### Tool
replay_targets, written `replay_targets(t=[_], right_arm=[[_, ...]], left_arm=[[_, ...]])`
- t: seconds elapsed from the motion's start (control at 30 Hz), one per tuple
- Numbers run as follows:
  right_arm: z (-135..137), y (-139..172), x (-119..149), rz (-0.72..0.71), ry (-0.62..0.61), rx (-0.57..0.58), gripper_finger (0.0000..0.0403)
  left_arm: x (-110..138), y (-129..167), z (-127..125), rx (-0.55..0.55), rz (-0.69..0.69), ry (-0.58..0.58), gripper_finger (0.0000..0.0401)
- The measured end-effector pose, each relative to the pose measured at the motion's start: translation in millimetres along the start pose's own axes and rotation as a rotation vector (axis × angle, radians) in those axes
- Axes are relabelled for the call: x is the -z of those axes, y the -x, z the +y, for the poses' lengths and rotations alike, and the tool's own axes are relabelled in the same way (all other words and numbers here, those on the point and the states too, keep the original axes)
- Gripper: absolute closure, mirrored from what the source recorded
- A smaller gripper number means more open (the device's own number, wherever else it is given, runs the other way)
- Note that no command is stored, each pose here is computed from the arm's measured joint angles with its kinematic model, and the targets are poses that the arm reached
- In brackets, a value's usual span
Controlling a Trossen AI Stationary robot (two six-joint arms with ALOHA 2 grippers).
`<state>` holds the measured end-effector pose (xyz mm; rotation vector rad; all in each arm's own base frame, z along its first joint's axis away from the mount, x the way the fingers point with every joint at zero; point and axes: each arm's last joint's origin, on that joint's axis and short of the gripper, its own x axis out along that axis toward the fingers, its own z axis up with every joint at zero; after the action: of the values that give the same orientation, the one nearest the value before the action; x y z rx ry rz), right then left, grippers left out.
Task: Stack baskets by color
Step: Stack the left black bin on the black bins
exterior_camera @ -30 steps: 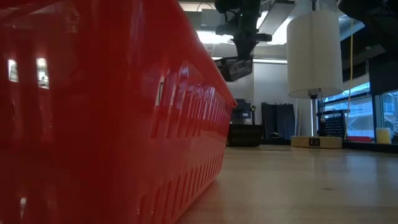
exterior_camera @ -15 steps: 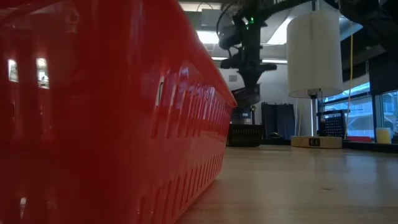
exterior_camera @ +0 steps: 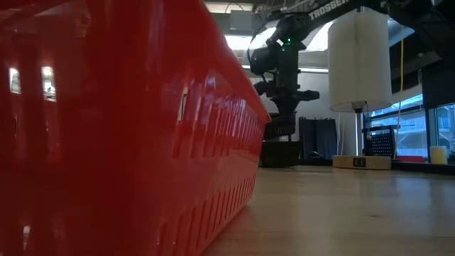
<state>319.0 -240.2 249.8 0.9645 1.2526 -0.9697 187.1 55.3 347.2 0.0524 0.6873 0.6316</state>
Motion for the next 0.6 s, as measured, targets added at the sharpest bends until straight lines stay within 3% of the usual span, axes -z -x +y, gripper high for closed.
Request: replay_targets(t=[0.6], right_arm=[[2.8,-5.7,-4.4,-0.038,-0.053,-0.029,0.0367]], left_arm=[[0.3,-2.0,5.2,-0.018,0.008,-0.013,0.0343]])
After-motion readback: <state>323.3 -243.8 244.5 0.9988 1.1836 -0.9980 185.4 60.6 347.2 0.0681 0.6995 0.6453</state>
